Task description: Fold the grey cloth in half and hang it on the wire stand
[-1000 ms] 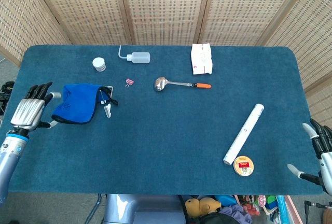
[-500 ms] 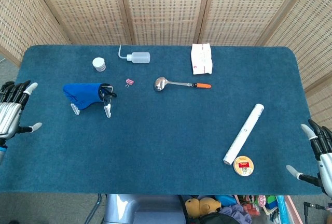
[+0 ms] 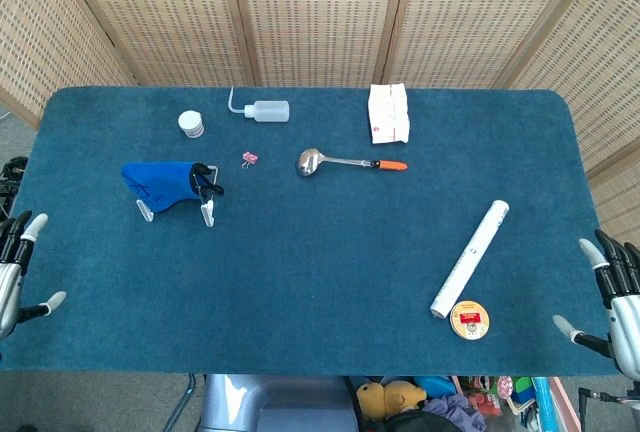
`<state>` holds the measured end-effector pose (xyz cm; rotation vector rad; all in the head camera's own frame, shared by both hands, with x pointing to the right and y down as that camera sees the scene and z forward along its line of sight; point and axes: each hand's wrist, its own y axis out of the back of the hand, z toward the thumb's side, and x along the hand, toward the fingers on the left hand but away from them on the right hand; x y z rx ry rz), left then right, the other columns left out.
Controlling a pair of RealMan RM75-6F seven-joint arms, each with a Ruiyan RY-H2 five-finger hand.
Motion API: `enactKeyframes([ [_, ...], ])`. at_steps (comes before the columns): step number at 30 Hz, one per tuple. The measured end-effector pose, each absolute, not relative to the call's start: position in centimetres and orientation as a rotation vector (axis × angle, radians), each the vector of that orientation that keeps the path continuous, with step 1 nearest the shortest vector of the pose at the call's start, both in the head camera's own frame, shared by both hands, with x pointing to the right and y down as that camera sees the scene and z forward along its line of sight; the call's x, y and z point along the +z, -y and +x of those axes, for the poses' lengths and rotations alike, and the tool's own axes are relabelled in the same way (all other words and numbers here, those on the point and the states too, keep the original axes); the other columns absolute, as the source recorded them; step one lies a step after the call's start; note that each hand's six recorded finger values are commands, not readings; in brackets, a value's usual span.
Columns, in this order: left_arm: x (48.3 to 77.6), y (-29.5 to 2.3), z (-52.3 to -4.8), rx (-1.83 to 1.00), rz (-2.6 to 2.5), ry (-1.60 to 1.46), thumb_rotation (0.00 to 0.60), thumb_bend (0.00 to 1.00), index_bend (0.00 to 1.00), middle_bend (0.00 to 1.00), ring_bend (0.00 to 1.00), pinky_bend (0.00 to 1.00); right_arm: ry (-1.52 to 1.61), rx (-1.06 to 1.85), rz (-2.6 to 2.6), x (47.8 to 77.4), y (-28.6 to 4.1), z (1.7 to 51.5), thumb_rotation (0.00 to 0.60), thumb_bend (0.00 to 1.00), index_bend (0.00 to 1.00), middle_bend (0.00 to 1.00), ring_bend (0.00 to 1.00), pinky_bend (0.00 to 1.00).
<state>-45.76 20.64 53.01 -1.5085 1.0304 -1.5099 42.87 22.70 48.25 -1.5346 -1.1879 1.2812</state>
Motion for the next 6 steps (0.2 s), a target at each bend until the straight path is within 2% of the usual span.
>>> enactKeyframes([
  [6,52.8,-21.8,-44.3,-1.438,-1.523,-0.996,0.6,0.13,0.0,0.0,0.0,0.0,1.166,1.334,-1.452,48.6,-23.0,42.8,0.6,0.0,0.0,0.0,0.0,0.0],
])
